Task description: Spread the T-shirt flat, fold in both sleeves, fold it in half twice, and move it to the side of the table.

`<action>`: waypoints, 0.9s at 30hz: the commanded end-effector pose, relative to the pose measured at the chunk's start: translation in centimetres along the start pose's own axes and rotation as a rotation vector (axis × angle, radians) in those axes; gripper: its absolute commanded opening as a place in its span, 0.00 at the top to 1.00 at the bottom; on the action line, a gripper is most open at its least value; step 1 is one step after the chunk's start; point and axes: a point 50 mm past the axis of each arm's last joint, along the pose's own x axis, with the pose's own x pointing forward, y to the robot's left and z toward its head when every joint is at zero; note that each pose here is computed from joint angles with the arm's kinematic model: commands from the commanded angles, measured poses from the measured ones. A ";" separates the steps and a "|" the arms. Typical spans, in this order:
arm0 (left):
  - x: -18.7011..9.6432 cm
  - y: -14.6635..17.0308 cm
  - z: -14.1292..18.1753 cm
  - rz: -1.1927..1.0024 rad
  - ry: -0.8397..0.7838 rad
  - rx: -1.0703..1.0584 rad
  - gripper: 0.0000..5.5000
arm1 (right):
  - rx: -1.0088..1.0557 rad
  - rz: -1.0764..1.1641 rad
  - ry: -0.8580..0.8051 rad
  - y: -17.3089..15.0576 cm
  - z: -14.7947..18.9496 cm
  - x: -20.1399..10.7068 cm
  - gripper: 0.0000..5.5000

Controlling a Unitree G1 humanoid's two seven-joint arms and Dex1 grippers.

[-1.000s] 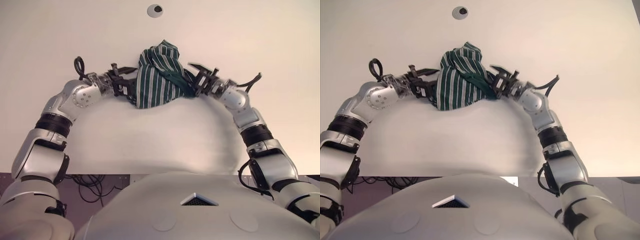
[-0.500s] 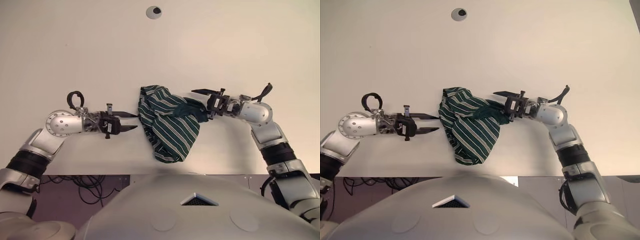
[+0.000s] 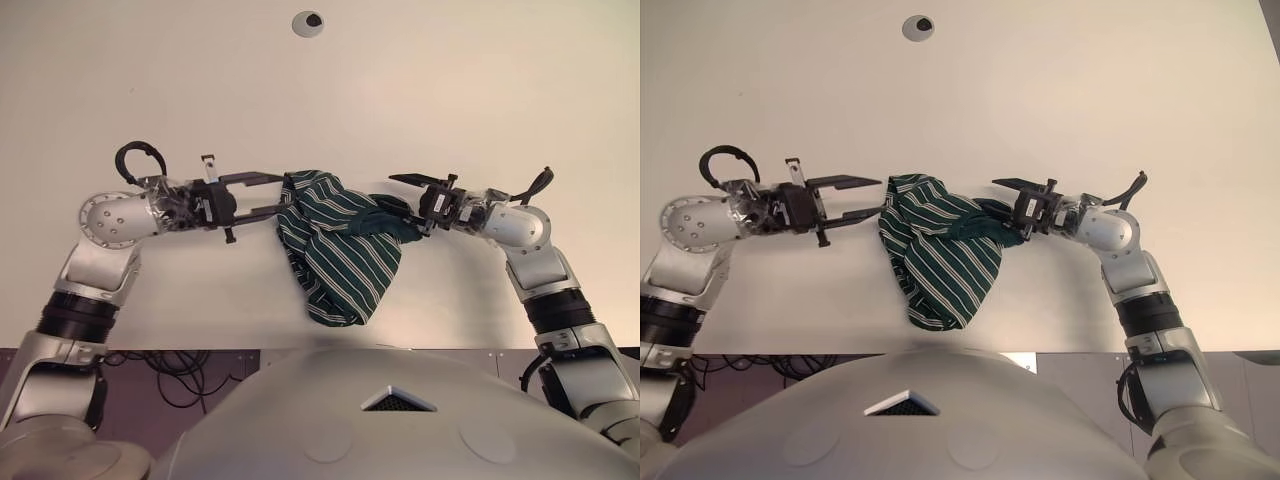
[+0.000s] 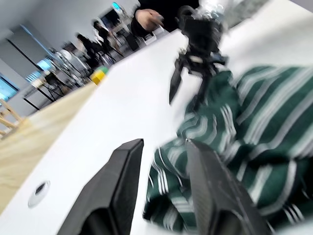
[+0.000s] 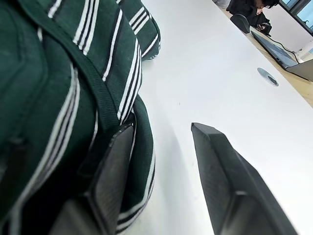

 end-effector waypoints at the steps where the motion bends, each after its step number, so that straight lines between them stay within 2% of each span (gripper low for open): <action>1: 1.3 -0.4 -0.7 -0.052 0.040 0.006 0.72 | -0.023 -0.021 0.003 -0.7 0.2 -0.5 0.61; 9: 2.9 -1.7 -1.7 -0.153 0.091 0.020 0.72 | -0.027 -0.027 -0.009 -0.8 0.4 -0.3 0.61; 27: 2.7 -1.7 -2.4 -0.179 0.169 0.111 0.72 | -0.032 -0.034 -0.018 -0.8 0.7 -0.4 0.61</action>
